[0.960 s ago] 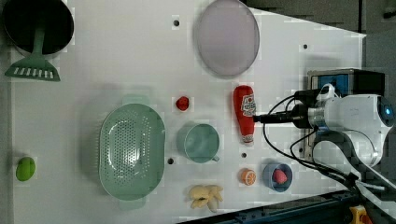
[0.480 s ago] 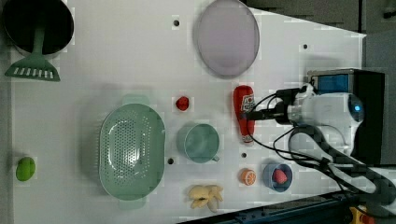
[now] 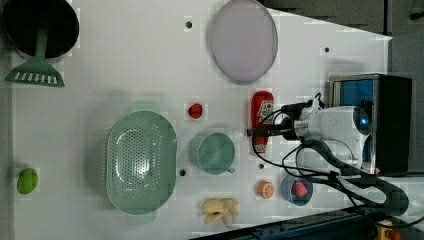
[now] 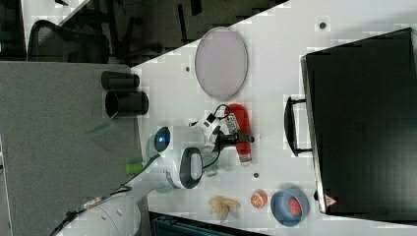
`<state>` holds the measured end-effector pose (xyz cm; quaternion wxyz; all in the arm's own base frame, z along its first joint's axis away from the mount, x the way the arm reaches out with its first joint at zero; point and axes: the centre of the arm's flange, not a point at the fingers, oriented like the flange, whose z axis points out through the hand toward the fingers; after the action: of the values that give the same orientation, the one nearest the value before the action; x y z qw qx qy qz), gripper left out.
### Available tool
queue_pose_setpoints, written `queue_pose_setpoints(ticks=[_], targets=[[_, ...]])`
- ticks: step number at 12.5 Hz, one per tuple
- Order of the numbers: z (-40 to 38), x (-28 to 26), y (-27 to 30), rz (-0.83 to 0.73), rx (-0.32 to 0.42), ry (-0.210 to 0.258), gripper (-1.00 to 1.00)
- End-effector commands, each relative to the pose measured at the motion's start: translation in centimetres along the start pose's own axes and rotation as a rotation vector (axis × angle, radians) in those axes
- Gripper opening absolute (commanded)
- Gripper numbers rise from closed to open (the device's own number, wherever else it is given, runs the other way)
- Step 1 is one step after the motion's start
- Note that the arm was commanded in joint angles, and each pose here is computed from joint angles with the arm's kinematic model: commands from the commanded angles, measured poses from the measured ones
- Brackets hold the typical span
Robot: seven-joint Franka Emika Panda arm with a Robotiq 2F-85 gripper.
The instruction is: Pick Ketchup from the table and place it in strainer.
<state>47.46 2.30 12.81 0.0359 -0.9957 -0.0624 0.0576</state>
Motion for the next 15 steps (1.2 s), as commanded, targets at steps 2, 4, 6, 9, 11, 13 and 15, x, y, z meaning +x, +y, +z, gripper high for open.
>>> queue_pose_setpoints(ticks=[2,4,6,9,11,13,15], targets=[[-6.3,2.3,0.0,0.003,-0.022,0.151,0.25],[-10.8,2.8,-0.5,0.047,-0.033,0.214,0.25],[-15.2,2.7,-2.2,0.081,-0.035,0.217,0.25],[-22.1,2.2,-6.7,0.087,-0.045,0.211,0.25],[-25.2,1.4,-10.7,0.102,-0.054,0.175,0.25],[-25.9,0.7,-15.5,0.13,-0.062,0.125,0.25],[-25.8,0.2,-20.5,0.148,-0.054,0.132,0.25]])
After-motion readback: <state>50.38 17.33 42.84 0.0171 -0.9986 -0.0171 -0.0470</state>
